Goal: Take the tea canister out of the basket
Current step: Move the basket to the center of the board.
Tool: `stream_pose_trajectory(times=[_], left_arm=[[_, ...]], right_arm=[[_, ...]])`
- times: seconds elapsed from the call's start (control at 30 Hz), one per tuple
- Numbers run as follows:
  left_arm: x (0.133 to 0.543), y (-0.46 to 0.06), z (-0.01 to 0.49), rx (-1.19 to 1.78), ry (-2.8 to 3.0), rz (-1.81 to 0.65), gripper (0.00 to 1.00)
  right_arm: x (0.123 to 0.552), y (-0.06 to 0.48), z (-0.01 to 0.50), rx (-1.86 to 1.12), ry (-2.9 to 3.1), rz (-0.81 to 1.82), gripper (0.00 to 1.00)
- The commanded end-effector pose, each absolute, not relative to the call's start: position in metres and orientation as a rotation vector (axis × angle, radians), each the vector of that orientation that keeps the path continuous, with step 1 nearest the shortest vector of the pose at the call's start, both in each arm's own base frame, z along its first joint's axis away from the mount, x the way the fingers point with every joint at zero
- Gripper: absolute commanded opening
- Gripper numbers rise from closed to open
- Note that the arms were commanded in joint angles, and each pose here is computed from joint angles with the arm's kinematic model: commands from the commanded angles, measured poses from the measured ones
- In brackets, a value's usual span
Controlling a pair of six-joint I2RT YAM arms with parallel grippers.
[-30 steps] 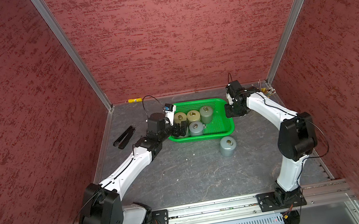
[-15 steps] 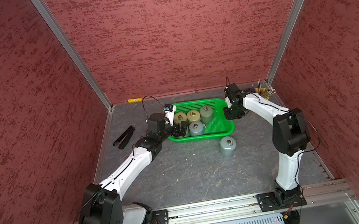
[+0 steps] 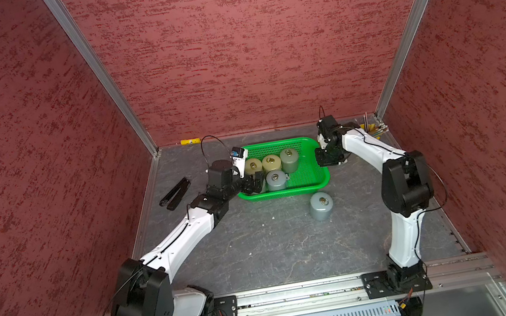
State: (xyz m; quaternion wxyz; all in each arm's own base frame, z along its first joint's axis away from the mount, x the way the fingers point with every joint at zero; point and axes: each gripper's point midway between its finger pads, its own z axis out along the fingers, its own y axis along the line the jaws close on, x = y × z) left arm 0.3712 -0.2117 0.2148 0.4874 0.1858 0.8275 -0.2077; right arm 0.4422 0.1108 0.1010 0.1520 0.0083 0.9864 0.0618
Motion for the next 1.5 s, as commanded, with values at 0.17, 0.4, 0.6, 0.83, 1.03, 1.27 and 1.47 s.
stream_pose_trajectory(times=[0.17, 0.4, 0.6, 0.83, 1.03, 1.27, 1.47], left_arm=[[0.371, -0.205, 0.213, 0.452, 2.006, -0.473, 1.0], [0.372, -0.205, 0.211, 0.451, 2.01, -0.474, 1.0], [0.373, -0.204, 0.212, 0.449, 2.009, -0.473, 1.0], [0.374, -0.205, 0.213, 0.45, 2.007, -0.476, 1.0], [0.374, -0.205, 0.215, 0.451, 2.003, -0.479, 1.0], [0.374, -0.205, 0.216, 0.451, 2.0, -0.482, 1.0], [0.387, -0.173, 0.213, 0.27, 2.054, -0.408, 1.0]], right_arm=[[0.467, 0.118, 0.113, 0.075, 2.749, 0.213, 0.0], [0.471, 0.119, 0.111, 0.151, 2.735, 0.238, 0.0], [0.473, 0.118, 0.11, 0.221, 2.722, 0.247, 0.0], [0.478, 0.118, 0.112, 0.271, 2.693, 0.261, 0.0], [0.481, 0.116, 0.113, 0.3, 2.678, 0.253, 0.0], [0.485, 0.122, 0.112, 0.345, 2.646, 0.31, 0.0], [0.482, 0.125, 0.112, 0.331, 2.641, 0.329, 0.27]])
